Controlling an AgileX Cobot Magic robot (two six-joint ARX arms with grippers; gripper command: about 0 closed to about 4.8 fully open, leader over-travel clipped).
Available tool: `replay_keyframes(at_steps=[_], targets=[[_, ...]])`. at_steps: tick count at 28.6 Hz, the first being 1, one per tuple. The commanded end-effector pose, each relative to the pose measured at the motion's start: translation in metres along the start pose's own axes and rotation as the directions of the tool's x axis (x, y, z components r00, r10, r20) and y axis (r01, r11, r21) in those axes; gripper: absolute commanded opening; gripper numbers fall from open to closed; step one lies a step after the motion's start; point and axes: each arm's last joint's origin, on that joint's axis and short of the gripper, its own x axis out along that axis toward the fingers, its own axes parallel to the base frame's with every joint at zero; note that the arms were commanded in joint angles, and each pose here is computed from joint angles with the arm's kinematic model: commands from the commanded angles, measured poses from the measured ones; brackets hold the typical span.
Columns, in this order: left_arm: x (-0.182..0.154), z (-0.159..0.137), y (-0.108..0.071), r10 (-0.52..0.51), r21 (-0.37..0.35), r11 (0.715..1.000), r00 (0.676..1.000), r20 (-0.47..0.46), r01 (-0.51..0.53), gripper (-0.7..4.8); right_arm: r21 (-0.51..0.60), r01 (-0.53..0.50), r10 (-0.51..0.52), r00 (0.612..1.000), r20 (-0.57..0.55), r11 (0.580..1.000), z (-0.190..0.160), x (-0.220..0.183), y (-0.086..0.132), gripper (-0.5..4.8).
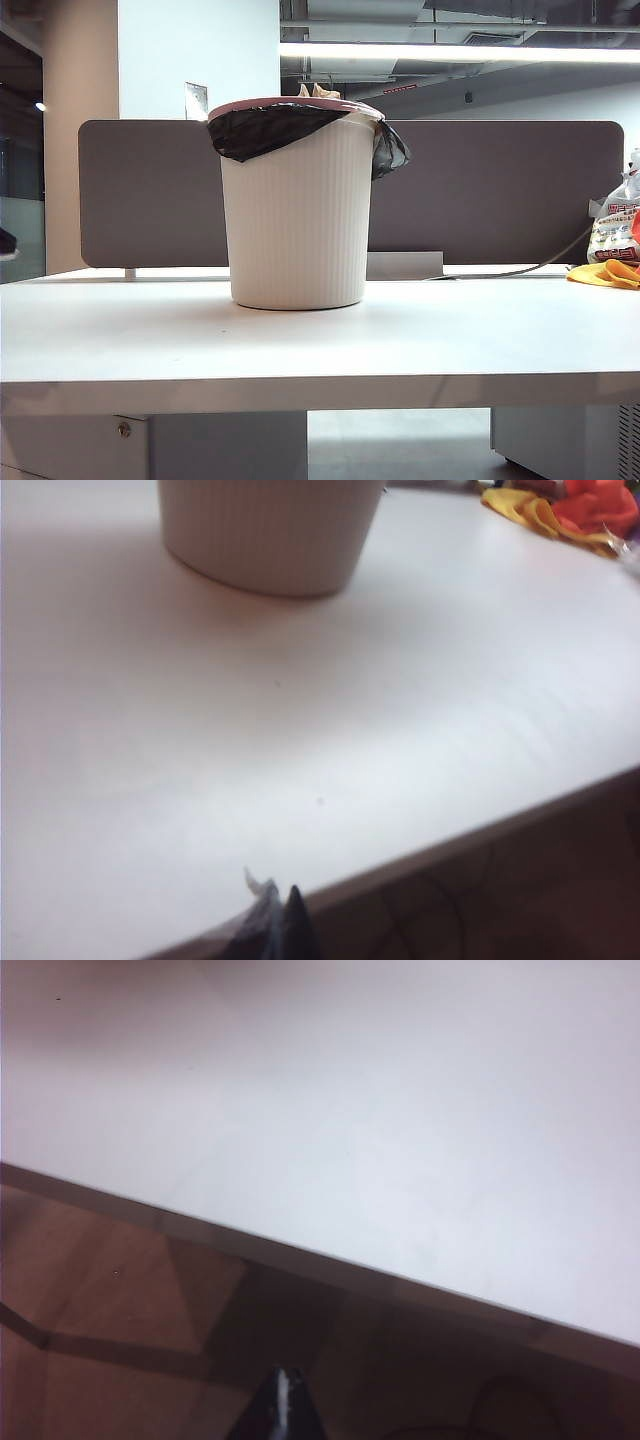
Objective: Pick up all the trash on the table and put it in the trash can.
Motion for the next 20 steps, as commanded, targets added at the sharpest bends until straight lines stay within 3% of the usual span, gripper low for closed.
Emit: replay_keyframes(at_steps=[1,8,14,20], targets=[[-0.006,0.005,0.004,0.008,-0.007,1.0,0.998,0.066,-0.007,-0.02,0.003,0.0,0.0,1.0,0.008,1.0,0.0,0.0,0.0,0.0],[-0.021,0.022,0.018,0.161,-0.02,0.987,0.947,0.279,-0.162,-0.02,0.005,-0.027,0.026,0.985,0.172,1.0,0.01,-0.015,0.0,0.0],[-0.027,0.024,0.031,0.296,-0.059,0.955,0.905,0.305,-0.292,-0.02,0.039,0.056,-0.067,0.92,0.385,0.998,0.024,-0.03,-0.01,0.0],[-0.032,0.024,0.04,0.382,-0.086,0.923,0.87,0.313,-0.374,-0.02,0.106,0.203,-0.229,0.882,0.412,0.973,0.027,-0.034,-0.026,0.0]])
